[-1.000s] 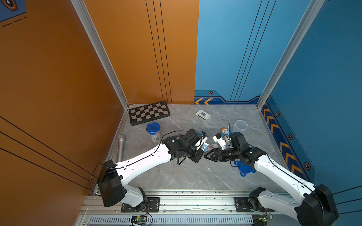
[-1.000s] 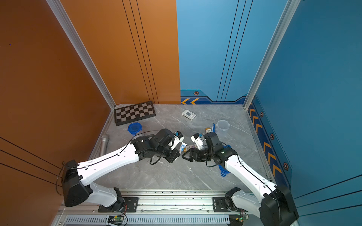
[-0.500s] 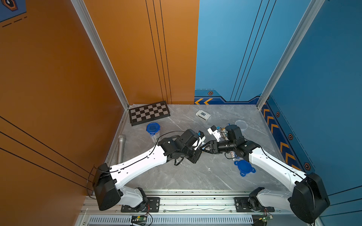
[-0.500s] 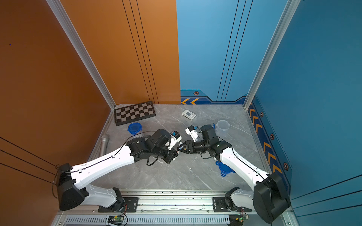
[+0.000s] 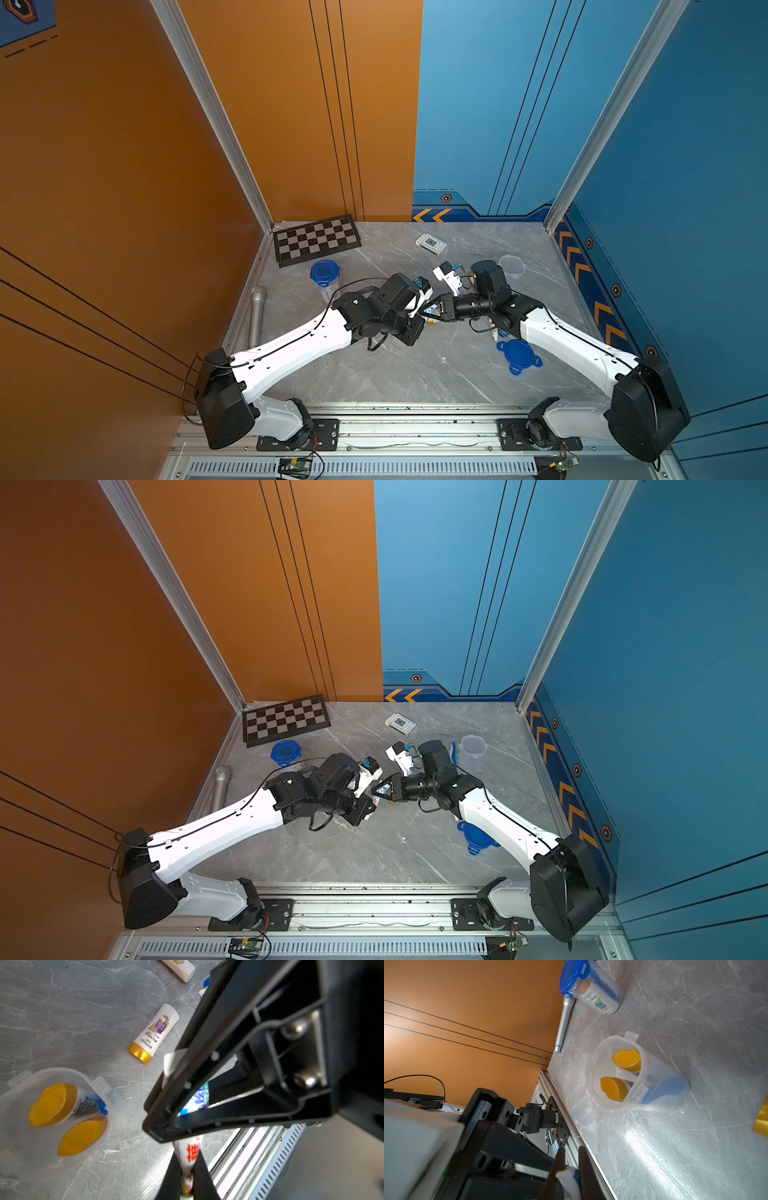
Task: Pack away toiletry kits
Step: Pick up the toiletry item from the center of the board, then place the toiletry item into the container.
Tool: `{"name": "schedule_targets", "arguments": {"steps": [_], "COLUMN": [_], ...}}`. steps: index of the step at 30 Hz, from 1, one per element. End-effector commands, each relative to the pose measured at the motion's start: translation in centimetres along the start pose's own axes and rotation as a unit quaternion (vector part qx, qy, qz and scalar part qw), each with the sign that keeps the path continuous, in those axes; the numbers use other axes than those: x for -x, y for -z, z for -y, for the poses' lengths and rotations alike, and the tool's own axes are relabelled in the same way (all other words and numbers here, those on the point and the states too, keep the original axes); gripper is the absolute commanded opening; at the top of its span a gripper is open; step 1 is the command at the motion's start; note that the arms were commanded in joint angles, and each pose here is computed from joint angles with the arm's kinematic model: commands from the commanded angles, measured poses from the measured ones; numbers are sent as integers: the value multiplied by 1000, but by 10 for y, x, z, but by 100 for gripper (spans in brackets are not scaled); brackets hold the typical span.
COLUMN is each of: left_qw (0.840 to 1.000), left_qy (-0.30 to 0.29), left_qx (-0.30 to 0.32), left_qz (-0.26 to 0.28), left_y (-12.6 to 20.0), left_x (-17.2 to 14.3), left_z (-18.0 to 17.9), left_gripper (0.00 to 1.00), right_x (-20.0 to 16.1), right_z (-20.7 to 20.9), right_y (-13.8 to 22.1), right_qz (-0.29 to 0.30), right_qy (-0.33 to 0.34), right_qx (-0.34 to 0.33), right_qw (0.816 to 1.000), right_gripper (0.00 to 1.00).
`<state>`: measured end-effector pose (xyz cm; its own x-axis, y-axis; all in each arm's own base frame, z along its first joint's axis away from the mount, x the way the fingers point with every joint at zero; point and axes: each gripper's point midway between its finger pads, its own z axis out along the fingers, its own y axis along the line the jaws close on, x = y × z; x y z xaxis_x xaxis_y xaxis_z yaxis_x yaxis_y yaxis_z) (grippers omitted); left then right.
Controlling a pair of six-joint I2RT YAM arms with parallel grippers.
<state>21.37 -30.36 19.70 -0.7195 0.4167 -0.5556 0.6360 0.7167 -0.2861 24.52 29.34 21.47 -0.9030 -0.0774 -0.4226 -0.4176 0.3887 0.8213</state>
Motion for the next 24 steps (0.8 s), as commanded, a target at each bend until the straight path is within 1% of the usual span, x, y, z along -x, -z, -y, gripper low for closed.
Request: {"name": "schedule_targets", "arguments": {"steps": [1,3,4,6,9,11,14,18,20,24], "left_qw": [999,997,996,990,980,972,963,955,953,953], "left_qy": [33,64,78,114,161,181,198,222,228,227], "left_qx": [28,41,48,72,109,139,169,178,180,183], "left_qz": [3,16,21,36,51,58,66,82,85,86], "left_y": [7,16,20,32,50,63,77,85,86,88], "left_x": [-8,-11,-14,-22,-38,-46,-52,-53,-53,-53], "left_z": [-21,-35,-44,-64,-92,-108,-123,-131,-134,-136], "left_gripper": [37,54,59,64,69,71,71,72,71,71], "right_x": [18,26,29,46,62,64,63,72,75,74], "right_z": [-12,-8,-5,-2,-4,-2,1,8,9,20], "right_y": [7,13,14,16,7,1,-12,-23,-28,-41], "right_qz": [15,25,27,43,59,52,42,43,43,37], "right_qy": [37,80,100,136,176,205,239,262,270,274], "right_qx": [-12,-73,-104,-156,-201,-242,-276,-316,-323,-333], "right_qw": [999,994,989,977,962,947,930,911,906,901], "right_gripper": [0,0,0,0,0,0,0,0,0,0]}}
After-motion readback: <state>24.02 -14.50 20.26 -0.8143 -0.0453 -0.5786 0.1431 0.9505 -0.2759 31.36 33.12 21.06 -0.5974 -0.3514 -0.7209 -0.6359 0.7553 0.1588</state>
